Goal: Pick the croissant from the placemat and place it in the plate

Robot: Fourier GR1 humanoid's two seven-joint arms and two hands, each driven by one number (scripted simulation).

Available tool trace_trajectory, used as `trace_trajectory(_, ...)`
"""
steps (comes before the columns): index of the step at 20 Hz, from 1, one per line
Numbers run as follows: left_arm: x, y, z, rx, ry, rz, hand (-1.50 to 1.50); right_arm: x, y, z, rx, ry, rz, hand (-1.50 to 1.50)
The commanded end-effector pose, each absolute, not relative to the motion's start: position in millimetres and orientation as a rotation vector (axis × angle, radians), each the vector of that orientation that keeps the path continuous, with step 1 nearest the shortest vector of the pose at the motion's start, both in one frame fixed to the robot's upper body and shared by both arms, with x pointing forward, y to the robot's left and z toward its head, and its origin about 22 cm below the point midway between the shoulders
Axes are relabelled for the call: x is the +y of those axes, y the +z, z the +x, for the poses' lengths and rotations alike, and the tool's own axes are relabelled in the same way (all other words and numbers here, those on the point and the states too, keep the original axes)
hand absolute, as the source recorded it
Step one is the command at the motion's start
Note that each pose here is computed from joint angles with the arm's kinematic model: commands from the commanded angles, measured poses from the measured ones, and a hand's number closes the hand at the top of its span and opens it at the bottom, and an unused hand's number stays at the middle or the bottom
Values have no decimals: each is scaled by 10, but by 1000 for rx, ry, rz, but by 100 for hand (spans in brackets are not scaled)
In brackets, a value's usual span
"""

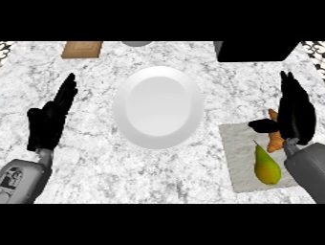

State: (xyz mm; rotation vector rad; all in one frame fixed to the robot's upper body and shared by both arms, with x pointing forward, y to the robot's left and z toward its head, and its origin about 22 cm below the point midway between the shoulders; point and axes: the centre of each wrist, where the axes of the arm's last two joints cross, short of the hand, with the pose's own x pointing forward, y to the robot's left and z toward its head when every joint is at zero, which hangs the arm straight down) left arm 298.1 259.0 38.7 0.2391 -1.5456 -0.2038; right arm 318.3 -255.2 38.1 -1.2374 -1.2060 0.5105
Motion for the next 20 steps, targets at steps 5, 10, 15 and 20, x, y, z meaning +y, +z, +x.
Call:
trace_trajectory(5, 2573, 448, 3092, -1539, -180, 222, 0, -2334, 1016, 3222, -806, 628, -1218, -150)
trace_trajectory(10, 2521, 271, 2958, -1563, -209, 219, 0, -2402, 1136, 3250, -688, 621, -1159, -150)
trace_trajectory(15, 2592, 507, 3053, -1563, -212, 213, 0, -2442, 1075, 3271, -648, 621, -1141, -150)
trace_trajectory(20, 2625, 433, 2968, -1548, -224, 230, 0, -2645, 1022, 3361, -581, 642, -1104, -150)
